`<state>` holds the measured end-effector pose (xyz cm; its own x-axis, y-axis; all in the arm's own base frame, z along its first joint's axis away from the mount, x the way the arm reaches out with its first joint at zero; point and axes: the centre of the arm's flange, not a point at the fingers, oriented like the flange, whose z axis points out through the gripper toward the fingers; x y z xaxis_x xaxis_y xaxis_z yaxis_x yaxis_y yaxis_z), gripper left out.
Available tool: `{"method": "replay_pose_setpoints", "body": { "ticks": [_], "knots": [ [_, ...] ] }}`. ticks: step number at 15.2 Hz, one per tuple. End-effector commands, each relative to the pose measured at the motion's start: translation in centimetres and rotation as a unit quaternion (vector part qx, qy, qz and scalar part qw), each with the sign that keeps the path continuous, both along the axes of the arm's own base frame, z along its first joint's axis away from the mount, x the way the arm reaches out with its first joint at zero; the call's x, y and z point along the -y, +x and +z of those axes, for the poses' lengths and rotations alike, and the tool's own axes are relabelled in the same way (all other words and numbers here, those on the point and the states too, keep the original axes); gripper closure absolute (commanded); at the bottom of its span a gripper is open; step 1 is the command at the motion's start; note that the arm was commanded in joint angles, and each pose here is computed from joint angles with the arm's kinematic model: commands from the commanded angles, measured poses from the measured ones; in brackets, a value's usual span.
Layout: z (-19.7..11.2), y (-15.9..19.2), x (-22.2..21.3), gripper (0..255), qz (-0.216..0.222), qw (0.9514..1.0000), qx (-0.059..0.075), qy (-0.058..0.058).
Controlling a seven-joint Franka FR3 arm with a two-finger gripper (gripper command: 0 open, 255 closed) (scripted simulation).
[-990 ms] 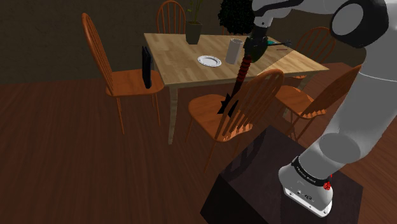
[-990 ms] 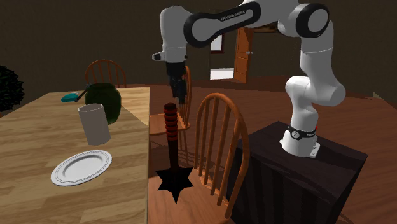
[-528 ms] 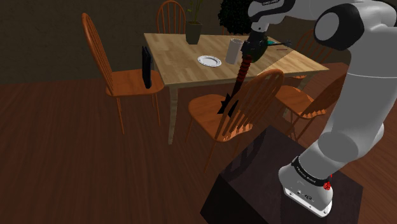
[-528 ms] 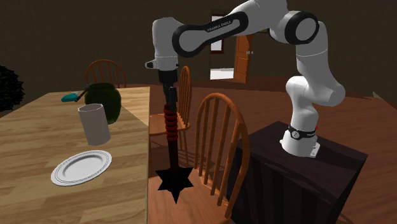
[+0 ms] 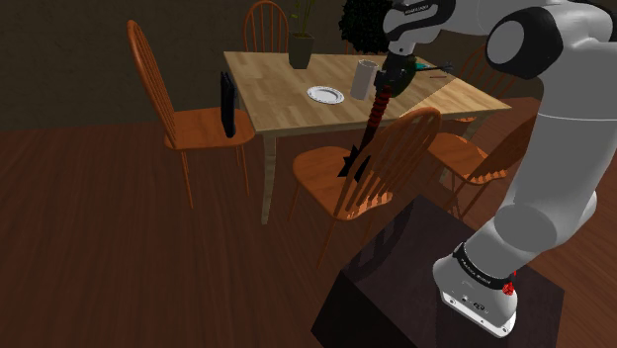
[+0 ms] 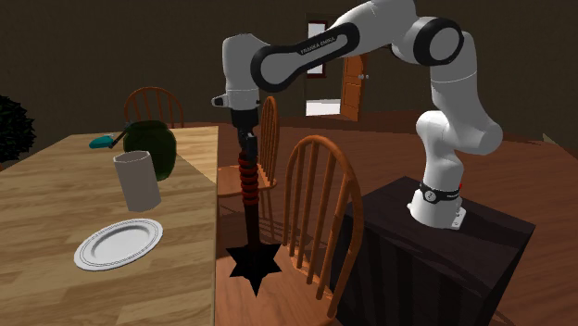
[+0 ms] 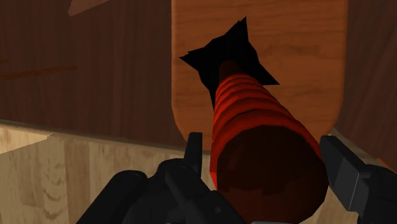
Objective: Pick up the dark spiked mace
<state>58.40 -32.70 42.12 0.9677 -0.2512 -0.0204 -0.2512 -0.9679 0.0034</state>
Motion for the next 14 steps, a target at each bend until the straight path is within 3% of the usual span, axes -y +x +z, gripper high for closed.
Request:
{"method": "replay_pose_setpoints", "body": {
  "ticks": [1, 6, 14],
  "knots": [
    [-0.1, 0.0, 0.0, 255, 0.0, 1.0, -0.001, 0.0],
    [-0.1, 0.0, 0.0, 255, 0.0, 1.0, -0.001, 0.0],
    [4.2, 0.0, 0.0, 255, 0.0, 1.0, -0.001, 0.0]
  ]
}}
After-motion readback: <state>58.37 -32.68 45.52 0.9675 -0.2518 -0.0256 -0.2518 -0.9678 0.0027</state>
